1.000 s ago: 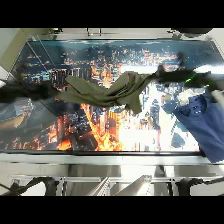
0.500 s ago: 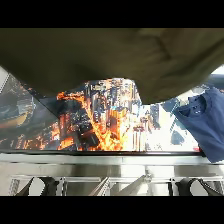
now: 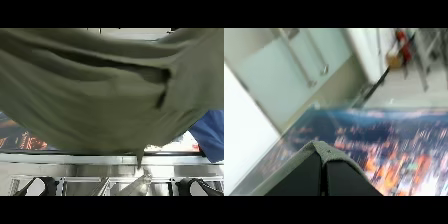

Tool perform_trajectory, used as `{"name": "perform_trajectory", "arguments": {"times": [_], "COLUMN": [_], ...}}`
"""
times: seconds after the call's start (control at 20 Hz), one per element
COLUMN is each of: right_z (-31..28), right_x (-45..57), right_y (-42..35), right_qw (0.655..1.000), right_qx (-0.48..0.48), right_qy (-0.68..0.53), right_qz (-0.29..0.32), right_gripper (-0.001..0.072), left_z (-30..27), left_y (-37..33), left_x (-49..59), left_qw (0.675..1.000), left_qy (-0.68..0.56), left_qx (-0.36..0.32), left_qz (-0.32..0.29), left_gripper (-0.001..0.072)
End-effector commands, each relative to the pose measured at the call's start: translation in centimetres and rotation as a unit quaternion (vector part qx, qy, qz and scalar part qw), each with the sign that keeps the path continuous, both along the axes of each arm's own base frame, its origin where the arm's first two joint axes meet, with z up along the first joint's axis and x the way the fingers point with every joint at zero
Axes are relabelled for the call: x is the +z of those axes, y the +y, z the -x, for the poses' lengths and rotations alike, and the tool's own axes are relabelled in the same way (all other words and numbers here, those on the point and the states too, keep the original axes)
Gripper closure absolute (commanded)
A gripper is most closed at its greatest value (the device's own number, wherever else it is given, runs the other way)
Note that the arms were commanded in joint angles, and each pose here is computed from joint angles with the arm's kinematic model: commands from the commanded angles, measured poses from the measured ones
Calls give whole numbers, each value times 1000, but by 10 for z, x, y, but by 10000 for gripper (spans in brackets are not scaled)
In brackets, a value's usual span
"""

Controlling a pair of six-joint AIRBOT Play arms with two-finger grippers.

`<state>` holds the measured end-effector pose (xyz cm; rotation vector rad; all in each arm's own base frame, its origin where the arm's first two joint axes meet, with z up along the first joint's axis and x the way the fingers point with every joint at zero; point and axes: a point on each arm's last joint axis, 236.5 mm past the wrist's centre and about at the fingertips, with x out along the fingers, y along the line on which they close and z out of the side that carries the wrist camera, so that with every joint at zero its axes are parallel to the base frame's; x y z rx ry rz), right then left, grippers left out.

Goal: Fold the shirts.

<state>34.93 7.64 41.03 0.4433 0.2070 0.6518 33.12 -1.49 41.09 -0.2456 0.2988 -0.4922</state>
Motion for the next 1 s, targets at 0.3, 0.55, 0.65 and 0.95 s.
{"name": "perform_trajectory", "arguments": {"times": [0.3, 0.55, 0.65, 0.95], "right_z": [-210, -247, -255, -249], "right_x": [-369, -431, -431, -432], "right_y": [34, 26, 11, -38], "right_qw": [947, 940, 941, 940], "right_qx": [-16, -20, -31, -42], "right_qy": [319, 322, 312, 313], "right_qz": [-14, -111, -124, -125], "right_gripper": [699, 699, 699, 699], "left_z": [-194, -231, -239, -237], "left_y": [16, 27, 31, 61], "left_x": [-349, -437, -445, -450], "left_qw": [952, 932, 930, 924], "left_qy": [298, 357, 363, 378], "left_qx": [7, -15, -25, -23], "left_qz": [-74, -61, -58, -53], "left_gripper": [688, 688, 688, 688]}}
